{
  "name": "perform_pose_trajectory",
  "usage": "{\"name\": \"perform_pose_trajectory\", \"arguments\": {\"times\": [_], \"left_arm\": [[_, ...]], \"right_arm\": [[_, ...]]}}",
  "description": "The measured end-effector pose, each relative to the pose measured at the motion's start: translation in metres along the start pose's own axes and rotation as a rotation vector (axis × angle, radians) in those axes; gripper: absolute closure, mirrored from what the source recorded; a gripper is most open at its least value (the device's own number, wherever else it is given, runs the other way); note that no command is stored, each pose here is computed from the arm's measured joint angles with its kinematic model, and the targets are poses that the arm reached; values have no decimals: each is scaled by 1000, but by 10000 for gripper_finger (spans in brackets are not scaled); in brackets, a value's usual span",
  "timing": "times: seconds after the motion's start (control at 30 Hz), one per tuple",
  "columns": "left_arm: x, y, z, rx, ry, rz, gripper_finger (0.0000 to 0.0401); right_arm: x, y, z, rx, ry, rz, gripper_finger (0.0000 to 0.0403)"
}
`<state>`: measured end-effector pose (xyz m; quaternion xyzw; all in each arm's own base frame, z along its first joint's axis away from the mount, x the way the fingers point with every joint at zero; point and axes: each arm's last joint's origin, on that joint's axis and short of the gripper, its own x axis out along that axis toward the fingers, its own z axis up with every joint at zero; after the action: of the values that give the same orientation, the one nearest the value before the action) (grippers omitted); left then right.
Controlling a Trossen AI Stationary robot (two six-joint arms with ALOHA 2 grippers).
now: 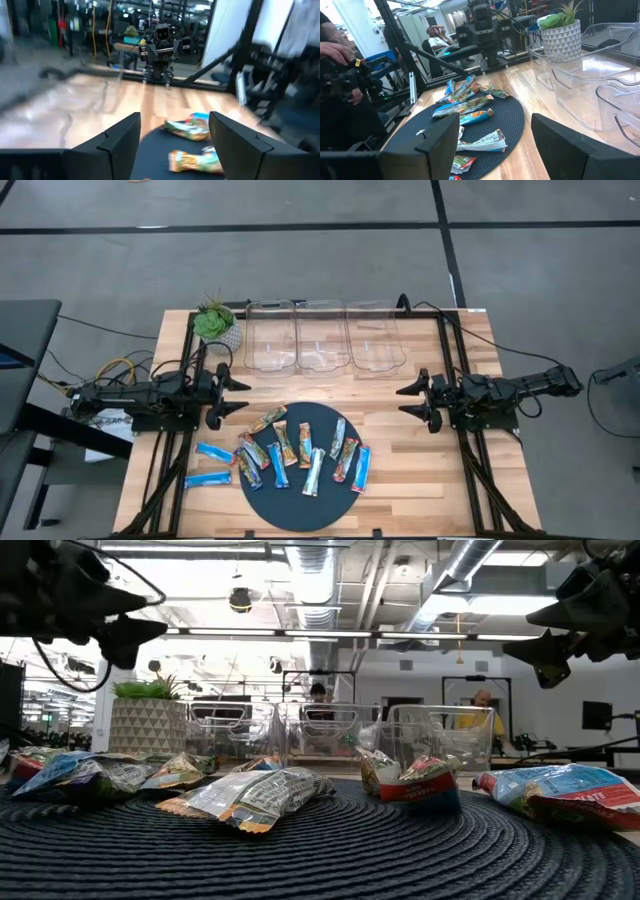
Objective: Pick and place Granola Bars by type
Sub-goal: Put the orange bar into the left transparent bin
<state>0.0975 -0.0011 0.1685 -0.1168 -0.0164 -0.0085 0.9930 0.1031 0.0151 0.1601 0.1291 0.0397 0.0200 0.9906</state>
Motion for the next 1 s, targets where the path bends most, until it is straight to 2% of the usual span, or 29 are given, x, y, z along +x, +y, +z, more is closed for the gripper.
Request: {"name": "perform_pose_trajectory", "arguments": {"times": [0.1, 0.17, 0.4, 0.53, 0.73, 0.87, 1.0], "left_arm": [[0, 0, 0, -191, 0, 1, 172], [0, 0, 0, -270, -4, 11, 172], [1, 1, 0, -340, -1, 26, 172], [2, 0, 6, -284, 90, 108, 172], [16, -7, 36, -100, 222, 166, 172], [36, -16, 50, -30, 310, 146, 172], [56, -28, 50, 69, 448, 89, 172]], "right_arm": [[0, 0, 0, 0, 0, 0, 159], [0, 0, 0, 0, 0, 0, 159], [0, 0, 0, 0, 0, 0, 159], [0, 0, 0, 0, 0, 0, 159], [0, 0, 0, 0, 0, 0, 159], [0, 0, 0, 0, 0, 0, 159], [0, 0, 0, 0, 0, 0, 159]]}}
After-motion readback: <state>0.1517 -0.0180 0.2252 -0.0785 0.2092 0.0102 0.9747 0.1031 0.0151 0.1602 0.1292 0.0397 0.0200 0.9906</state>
